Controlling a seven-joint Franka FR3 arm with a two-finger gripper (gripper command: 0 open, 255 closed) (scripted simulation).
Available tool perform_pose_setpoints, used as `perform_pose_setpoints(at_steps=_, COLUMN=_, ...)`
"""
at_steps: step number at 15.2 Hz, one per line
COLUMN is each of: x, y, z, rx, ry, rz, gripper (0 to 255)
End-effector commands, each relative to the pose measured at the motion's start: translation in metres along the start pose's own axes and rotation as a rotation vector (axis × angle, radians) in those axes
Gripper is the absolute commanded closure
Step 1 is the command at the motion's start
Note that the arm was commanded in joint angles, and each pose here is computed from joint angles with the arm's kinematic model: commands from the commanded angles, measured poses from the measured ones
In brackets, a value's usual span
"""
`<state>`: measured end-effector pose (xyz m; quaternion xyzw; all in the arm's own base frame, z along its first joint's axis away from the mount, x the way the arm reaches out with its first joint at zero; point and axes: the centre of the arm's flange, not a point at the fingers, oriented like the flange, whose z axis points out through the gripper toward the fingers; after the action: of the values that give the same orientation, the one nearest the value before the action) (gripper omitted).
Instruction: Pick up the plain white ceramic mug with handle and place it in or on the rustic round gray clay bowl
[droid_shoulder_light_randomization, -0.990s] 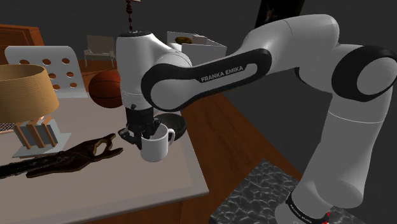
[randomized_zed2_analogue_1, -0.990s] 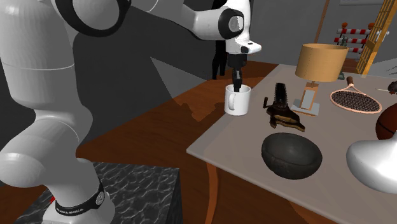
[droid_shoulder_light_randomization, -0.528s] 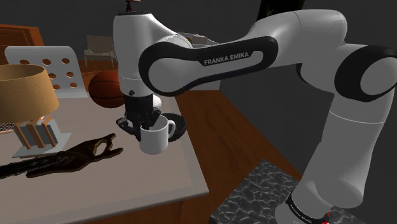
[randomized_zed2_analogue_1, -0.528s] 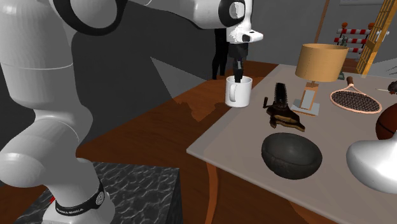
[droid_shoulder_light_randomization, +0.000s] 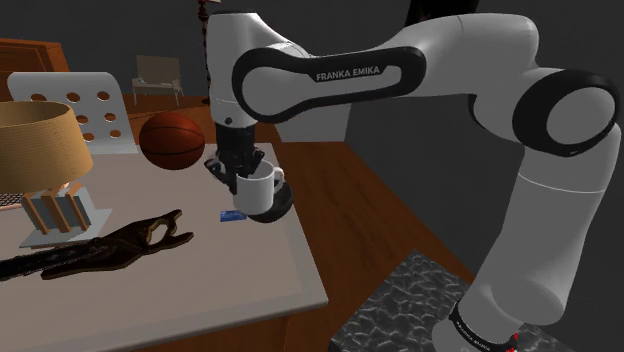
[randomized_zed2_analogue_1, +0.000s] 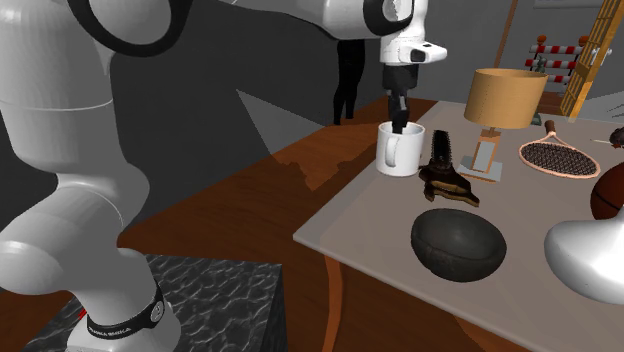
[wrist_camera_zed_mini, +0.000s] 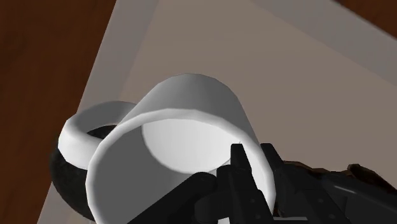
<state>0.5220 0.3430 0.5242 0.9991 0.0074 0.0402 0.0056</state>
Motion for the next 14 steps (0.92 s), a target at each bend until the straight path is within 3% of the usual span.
perform_pose_setpoints(at_steps=1, x=0.018, y=0.018, z=-0.001, rx=0.0, ry=0.001, rz=-0.002, gripper=255)
perform_pose_setpoints(at_steps=14, x=0.114, y=0.138, z=0.001, rx=0.0, ry=0.001, rz=-0.002, gripper=255)
